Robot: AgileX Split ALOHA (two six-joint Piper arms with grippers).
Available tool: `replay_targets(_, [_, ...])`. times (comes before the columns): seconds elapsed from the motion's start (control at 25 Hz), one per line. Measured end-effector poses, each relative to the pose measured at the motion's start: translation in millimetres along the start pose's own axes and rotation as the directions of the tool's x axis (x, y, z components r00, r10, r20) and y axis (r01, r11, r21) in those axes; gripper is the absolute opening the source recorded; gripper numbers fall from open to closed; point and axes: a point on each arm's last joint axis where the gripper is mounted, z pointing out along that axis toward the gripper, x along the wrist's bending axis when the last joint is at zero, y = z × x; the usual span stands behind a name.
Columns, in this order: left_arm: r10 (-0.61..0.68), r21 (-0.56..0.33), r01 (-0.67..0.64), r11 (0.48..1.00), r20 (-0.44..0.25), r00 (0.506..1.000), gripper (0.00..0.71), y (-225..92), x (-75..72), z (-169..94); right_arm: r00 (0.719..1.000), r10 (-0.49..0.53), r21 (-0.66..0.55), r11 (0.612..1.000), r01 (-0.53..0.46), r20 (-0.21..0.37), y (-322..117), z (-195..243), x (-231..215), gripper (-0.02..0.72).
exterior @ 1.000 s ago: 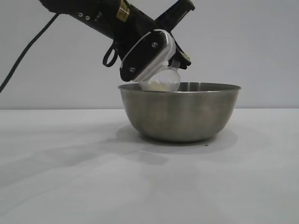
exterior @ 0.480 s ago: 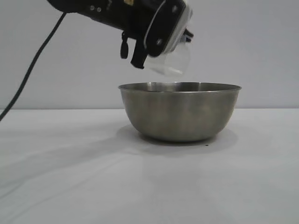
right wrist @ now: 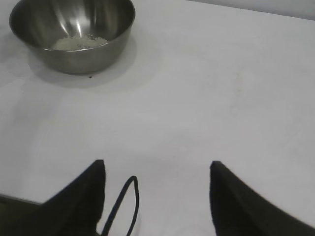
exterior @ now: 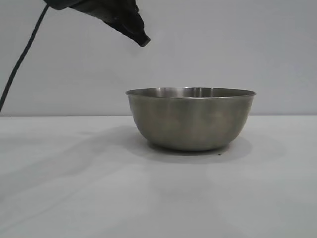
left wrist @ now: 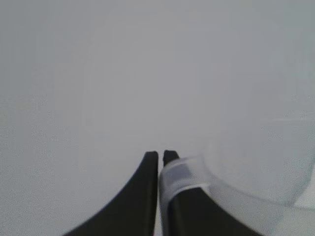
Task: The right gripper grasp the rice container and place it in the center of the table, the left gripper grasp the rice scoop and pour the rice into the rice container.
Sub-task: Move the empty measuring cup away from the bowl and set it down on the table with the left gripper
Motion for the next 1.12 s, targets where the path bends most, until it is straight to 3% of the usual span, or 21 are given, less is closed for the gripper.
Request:
replay_targets(0.2, [-0.313, 0.186, 0.302, 0.935, 0.029, 0.949, 0.000, -36, 20.1, 9, 1.000, 0.000, 0.000, 1.000, 0.000, 0.000, 0, 0, 0, 0.449])
replay_targets(0.44, [-0.475, 0.316, 0.430, 0.846, 0.078, 0.877, 0.000, -67, 41.3, 14, 1.000, 0.020, 0.002, 1.000, -0.020, 0.019, 0, 0, -2, 0.449])
replay_targets(0.56, [-0.505, 0.336, 0.453, 0.826, 0.082, 0.859, 0.000, -80, 46.0, 10, 0.999, 0.027, 0.002, 1.000, -0.027, 0.023, 0, 0, -2, 0.449])
replay_targets(0.88, [-0.491, 0.316, 0.441, 0.840, 0.096, 0.866, 0.000, -121, 25.5, -37, 0.999, 0.034, 0.002, 0.999, -0.035, 0.024, 0, 0, -2, 0.449])
replay_targets(1.12, [-0.509, 0.271, 0.475, 0.837, 0.072, 0.858, 0.000, -132, 25.1, -56, 0.999, 0.034, 0.002, 0.999, -0.035, 0.024, 0, 0, -2, 0.449])
